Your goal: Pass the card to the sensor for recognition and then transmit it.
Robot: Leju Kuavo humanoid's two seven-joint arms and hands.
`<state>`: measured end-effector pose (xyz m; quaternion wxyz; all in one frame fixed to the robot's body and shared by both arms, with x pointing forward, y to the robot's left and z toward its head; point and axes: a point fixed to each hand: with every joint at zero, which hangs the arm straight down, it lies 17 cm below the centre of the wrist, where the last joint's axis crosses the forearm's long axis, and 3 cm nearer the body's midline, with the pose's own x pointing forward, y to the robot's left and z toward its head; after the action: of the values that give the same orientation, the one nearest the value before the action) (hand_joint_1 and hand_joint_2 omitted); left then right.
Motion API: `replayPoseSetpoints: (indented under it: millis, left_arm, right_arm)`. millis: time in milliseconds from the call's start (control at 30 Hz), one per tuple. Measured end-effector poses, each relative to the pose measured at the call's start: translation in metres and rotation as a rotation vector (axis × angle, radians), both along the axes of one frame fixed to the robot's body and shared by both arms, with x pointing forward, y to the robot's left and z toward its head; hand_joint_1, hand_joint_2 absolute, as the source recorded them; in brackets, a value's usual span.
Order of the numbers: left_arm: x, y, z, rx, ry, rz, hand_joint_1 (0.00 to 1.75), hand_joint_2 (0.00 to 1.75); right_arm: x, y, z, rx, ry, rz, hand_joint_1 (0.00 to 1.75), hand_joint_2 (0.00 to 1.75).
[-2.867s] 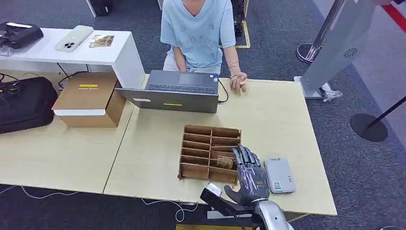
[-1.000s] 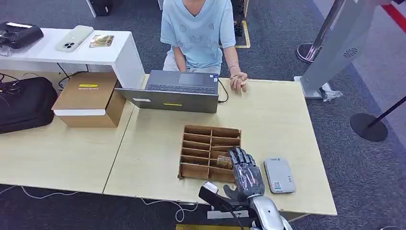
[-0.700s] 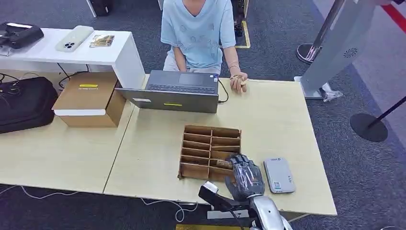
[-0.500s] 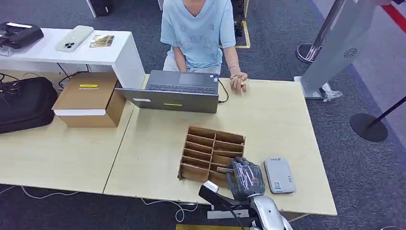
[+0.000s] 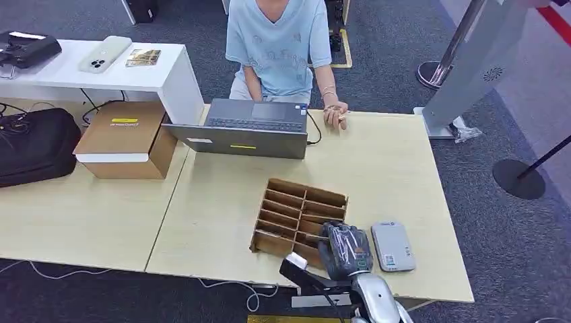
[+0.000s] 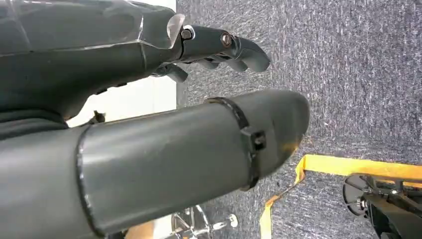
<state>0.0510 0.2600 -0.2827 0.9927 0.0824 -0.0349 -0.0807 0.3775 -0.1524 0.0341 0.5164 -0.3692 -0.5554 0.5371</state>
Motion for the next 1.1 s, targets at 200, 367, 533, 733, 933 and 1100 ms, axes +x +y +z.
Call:
replayPoseSetpoints:
  millis: [200,367,533,733,933,1100]
  left_arm:
    - [0.000,0.000,0.000,0.000,0.001,-0.005,0.00,0.00]
    - [0.001,0.000,0.000,0.001,0.000,-0.004,0.00,0.00]
    - [0.001,0.001,0.000,0.003,0.000,-0.005,0.00,0.00]
    - [0.001,0.000,0.000,0.003,0.000,-0.026,0.00,0.00]
    - [0.001,0.000,0.000,0.003,-0.001,-0.035,0.00,0.00]
    - [0.001,0.000,0.000,0.003,0.000,-0.036,0.00,0.00]
  right_arm:
    - [0.001,0.002,0.003,0.030,-0.005,0.006,1.69,1.75]
    - [-0.002,0.009,0.001,0.101,0.031,0.032,1.75,1.75]
    - [-0.003,0.014,0.004,0.167,0.040,0.051,1.75,1.75]
    - [-0.002,0.008,0.008,0.159,0.027,0.021,1.75,1.75]
    - [-0.004,0.004,0.011,0.178,0.025,0.006,1.75,1.75]
    - [-0.004,-0.003,0.014,0.139,0.001,-0.023,1.75,1.75]
